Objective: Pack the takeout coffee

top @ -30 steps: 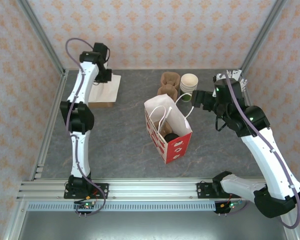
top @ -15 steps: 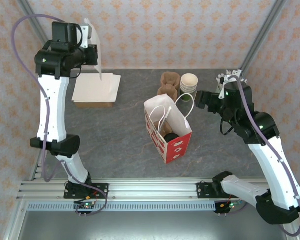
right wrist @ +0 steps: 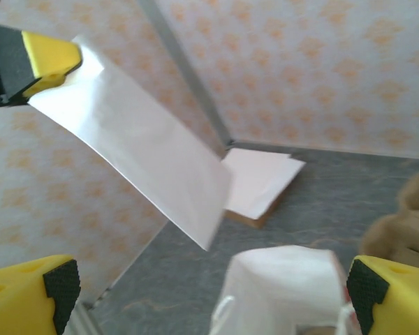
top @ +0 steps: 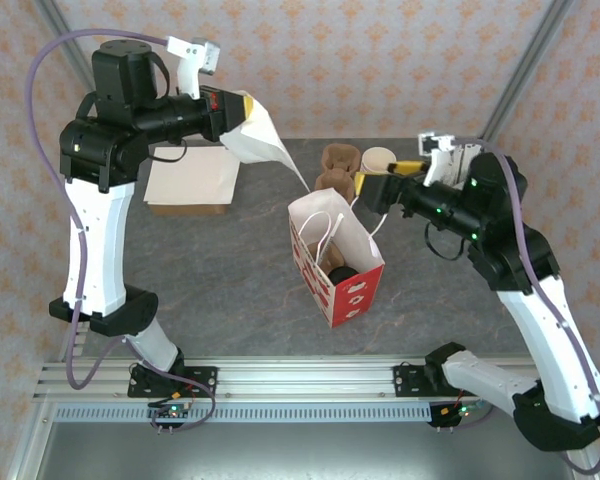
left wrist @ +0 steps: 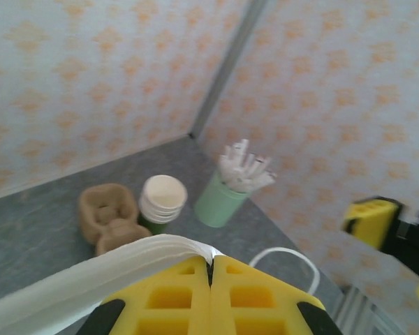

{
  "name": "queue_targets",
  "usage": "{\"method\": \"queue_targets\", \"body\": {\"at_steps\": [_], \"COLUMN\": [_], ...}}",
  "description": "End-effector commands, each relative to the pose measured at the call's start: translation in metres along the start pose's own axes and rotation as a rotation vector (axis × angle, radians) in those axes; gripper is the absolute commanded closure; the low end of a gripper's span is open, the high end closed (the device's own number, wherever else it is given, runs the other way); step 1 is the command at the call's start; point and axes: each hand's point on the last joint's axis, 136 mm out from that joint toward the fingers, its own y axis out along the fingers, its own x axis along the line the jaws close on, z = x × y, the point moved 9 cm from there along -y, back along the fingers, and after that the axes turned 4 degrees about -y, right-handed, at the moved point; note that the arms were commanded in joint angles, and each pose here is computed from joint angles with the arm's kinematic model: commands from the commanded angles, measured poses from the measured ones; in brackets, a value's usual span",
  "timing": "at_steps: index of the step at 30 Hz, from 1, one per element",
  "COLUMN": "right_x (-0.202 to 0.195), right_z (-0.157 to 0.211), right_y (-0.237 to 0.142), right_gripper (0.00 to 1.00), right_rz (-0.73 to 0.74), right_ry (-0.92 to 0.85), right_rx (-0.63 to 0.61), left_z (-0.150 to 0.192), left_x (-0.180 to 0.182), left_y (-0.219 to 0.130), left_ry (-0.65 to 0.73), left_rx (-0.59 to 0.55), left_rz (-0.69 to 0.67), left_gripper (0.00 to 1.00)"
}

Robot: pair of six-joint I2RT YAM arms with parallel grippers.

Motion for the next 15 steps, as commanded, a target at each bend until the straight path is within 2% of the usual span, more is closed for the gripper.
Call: {"method": "queue_targets", "body": {"at_steps": [1, 8, 15], "right_x": [0.023, 0.037, 0.036], "right_z": [-0.017, -0.029, -0.037], "right_y": [0.014, 0.053, 0.063], "right_gripper": [0.01, 0.01, 0.01], "right_rz": [-0.227, -0.362, -0.339], "right_ry": [-0.063, -0.033, -0.157], "right_rx": [-0.027, 0.045, 0.044], "left_z": [-0.004, 0.000, 0.003], "left_x": [-0.034, -0.053, -0.063], "left_y": [-0.009, -0.001, -0.006], "left_ry": [0.069, 0.112, 0.161], "left_rx": [-0.015, 0.020, 0.048], "left_rz": [0.207, 0.352, 0.474], "left_gripper": [1.00, 1.00, 1.00]}}
